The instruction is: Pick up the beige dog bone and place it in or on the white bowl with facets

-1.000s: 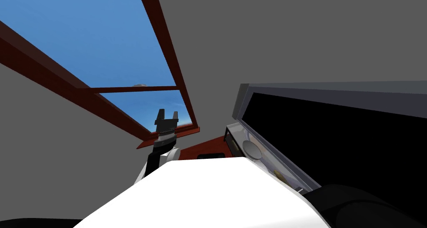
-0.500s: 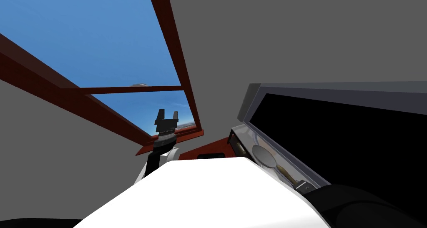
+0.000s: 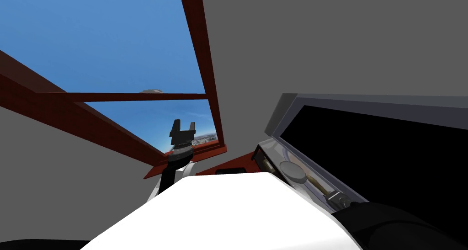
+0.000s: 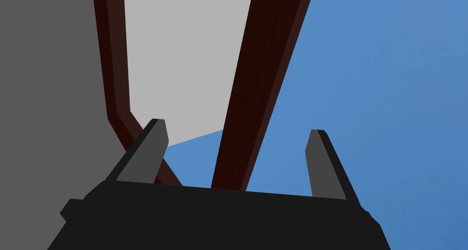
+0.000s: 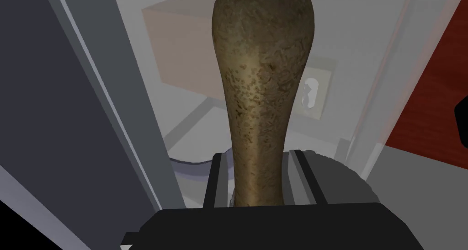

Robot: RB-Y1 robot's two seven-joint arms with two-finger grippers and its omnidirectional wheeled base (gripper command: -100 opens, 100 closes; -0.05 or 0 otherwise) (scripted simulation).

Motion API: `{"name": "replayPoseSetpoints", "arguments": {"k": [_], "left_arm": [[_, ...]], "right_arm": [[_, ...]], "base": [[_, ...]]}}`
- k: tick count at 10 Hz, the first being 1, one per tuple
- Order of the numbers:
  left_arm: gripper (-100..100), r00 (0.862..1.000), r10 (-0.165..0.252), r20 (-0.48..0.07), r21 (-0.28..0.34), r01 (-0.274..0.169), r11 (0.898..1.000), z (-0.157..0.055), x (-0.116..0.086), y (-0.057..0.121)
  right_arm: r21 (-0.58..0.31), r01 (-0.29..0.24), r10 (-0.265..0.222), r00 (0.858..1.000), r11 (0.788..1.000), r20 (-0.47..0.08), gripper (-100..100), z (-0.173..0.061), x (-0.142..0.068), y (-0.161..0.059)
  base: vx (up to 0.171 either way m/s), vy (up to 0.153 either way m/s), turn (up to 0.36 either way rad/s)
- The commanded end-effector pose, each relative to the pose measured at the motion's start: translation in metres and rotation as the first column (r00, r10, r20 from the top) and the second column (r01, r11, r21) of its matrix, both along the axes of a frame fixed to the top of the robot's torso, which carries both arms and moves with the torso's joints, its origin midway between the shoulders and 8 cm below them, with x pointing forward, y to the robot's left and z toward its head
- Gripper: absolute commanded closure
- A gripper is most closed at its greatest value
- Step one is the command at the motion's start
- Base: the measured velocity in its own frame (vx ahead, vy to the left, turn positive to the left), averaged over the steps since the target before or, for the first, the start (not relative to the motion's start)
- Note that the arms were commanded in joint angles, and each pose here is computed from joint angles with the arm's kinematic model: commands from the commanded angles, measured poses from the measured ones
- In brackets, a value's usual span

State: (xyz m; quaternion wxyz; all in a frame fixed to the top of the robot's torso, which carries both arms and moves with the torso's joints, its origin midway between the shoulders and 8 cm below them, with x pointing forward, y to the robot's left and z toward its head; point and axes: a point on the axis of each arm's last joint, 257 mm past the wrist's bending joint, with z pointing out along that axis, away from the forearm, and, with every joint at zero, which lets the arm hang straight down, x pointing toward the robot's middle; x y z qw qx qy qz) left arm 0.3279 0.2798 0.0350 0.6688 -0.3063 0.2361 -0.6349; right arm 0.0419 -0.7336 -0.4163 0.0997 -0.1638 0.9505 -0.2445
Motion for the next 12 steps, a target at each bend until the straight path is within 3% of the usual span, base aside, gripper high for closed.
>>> {"name": "replayPoseSetpoints", "arguments": {"k": [1,3,4,8,9,10,12], "left_arm": [[0,1.000,0.000,0.000,0.000,0.000,1.000,0.000,0.000,0.000],[0,1.000,0.000,0.000,0.000,0.000,1.000,0.000,0.000,0.000],[0,1.000,0.000,0.000,0.000,0.000,1.000,0.000,0.000,0.000],[0,1.000,0.000,0.000,0.000,0.000,1.000,0.000,0.000,0.000],[0,1.000,0.000,0.000,0.000,0.000,1.000,0.000,0.000,0.000],[0,1.000,0.000,0.000,0.000,0.000,1.000,0.000,0.000,0.000],[0,1.000,0.000,0.000,0.000,0.000,1.000,0.000,0.000,0.000]], "right_arm": [[-0.011,-0.010,0.010,1.000,1.000,0.010,100,0.015,0.014,-0.014],[-0.017,-0.011,0.011,1.000,1.000,0.011,100,0.019,0.015,-0.017],[-0.016,-0.012,0.012,1.000,1.000,0.014,-100,0.020,0.017,-0.018],[-0.015,-0.012,0.012,1.000,1.000,0.014,-100,0.020,0.017,-0.018],[-0.015,-0.012,0.012,1.000,1.000,0.014,0,0.020,0.017,-0.018],[-0.015,-0.018,0.019,1.000,1.000,0.021,-100,0.031,0.026,-0.022],[-0.013,-0.029,0.030,0.999,0.999,0.030,-100,0.046,0.039,-0.026]], "base": [[0.152,0.149,-0.019],[0.093,0.132,0.001],[0.012,0.016,0.002],[0.001,0.002,0.000],[0.000,0.000,0.000],[-0.017,0.004,-0.063],[-0.051,0.016,-0.105]]}}
